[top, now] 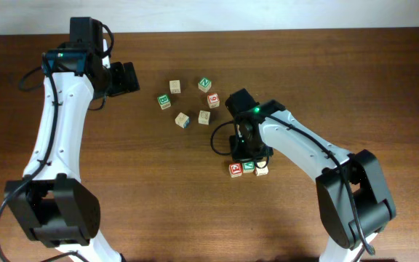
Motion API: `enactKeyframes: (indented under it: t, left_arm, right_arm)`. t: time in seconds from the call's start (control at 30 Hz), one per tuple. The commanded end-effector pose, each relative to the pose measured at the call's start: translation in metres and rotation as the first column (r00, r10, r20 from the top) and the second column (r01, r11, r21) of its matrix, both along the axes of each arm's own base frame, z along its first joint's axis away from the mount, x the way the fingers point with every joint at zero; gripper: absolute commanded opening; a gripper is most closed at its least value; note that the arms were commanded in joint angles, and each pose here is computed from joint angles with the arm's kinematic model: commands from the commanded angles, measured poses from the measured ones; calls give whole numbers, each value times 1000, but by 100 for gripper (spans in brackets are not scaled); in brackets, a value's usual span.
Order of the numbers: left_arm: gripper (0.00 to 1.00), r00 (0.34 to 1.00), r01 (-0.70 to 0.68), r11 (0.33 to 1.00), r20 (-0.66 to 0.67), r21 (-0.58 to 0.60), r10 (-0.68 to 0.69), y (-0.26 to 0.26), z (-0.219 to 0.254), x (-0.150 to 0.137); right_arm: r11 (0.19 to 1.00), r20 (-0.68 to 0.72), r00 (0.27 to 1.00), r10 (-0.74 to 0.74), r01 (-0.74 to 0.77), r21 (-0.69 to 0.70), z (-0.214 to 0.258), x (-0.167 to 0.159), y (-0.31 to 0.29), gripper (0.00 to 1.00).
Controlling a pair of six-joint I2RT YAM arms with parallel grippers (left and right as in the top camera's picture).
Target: Rotate 3 blocks
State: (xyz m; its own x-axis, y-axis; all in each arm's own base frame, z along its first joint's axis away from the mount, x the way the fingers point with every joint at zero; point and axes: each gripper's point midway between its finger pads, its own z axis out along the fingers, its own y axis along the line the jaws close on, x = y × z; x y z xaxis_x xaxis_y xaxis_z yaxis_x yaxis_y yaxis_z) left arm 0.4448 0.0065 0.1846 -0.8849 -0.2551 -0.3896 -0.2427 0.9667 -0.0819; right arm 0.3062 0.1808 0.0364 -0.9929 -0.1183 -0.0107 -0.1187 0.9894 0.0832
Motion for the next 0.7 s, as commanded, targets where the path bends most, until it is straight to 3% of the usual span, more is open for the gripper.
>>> enactKeyframes:
  t: [0.0,0.67]
  left_arm:
    - [99,1000,-8,1000,5,1,8,1,1,3]
    - [99,1000,-8,1000,5,1,8,1,1,3]
  right_arm:
    - [1000,-32,999,16,-17,-7,-8,-8,0,11]
    - [996,-124,991,-50,41,-77,-17,-34,-18,11]
